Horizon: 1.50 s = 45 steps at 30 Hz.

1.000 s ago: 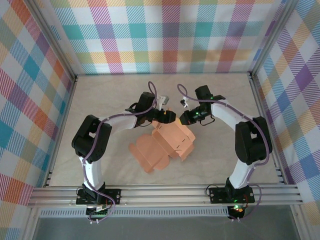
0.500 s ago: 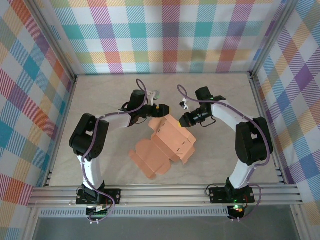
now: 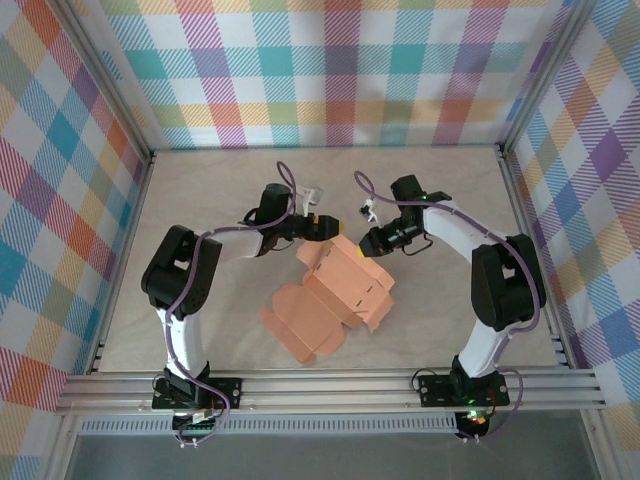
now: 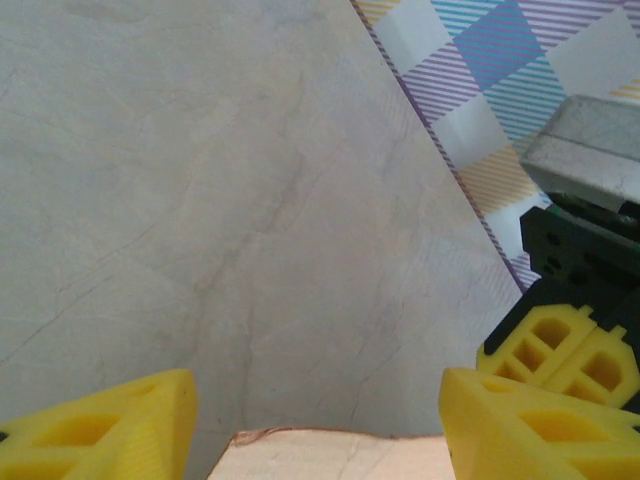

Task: Fold the paper box

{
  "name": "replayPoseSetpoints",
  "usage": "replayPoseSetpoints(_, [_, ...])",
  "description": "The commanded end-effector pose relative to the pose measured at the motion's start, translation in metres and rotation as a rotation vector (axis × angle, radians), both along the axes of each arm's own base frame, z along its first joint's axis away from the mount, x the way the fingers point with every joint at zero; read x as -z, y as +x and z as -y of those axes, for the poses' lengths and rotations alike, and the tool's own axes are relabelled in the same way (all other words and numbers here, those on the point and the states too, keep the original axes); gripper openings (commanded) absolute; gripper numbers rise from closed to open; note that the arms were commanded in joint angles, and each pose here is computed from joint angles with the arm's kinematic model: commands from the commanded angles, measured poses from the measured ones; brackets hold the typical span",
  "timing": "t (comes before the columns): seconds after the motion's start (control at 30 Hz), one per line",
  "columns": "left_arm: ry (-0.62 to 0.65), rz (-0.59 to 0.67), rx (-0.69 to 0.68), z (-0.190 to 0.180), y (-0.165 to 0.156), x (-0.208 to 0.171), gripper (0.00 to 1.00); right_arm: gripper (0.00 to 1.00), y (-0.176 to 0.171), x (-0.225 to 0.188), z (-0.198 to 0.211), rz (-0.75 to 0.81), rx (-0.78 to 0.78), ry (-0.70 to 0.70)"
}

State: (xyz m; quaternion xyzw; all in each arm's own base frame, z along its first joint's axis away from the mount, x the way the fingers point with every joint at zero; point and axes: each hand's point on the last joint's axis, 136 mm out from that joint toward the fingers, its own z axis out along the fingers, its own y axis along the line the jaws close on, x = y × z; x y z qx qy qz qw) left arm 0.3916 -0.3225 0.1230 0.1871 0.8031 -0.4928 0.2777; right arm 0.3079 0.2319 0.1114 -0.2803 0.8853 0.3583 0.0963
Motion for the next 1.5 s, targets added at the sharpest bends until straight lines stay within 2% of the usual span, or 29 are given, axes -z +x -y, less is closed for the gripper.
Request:
replayPoseSetpoints(0.0, [-0.027,0.081,0.064,-0.001,-0.015,-0.030,0.64,0.00,0.003,-0.008,-0.005,0.029,-0.014,0.015])
replayPoseSetpoints(0.23, [0.005,0.121,0.050,-0.010,-0.026,-0.036,0.62,0.00,0.009,-0.004,-0.003,0.018,0.012,-0.007])
replayPoseSetpoints(0.43, [0.181,0.170,0.118,-0.002,-0.051,-0.024,0.59,0.00,0.010,-0.007,-0.005,0.003,0.019,0.000])
replayPoseSetpoints(0.67, [0.295,0.232,0.069,-0.005,-0.049,-0.014,0.52,0.00,0.010,-0.007,-0.004,0.003,0.024,-0.007])
replayPoseSetpoints(0.9, [0.252,0.212,0.090,0.008,-0.052,-0.017,0.51,0.00,0.010,-0.011,-0.008,-0.005,0.017,0.022])
replayPoseSetpoints(1.1, [0.154,0.147,0.144,0.031,-0.055,-0.027,0.49,0.00,0.007,-0.006,-0.007,-0.019,0.011,0.009])
replayPoseSetpoints(1.27, [0.181,0.088,0.198,0.041,-0.059,-0.008,0.48,0.00,0.007,-0.010,-0.009,-0.018,0.006,0.031])
replayPoseSetpoints(1.47, [0.198,0.095,0.131,0.042,-0.042,-0.003,0.48,0.00,0.000,-0.016,-0.013,-0.027,-0.025,0.074])
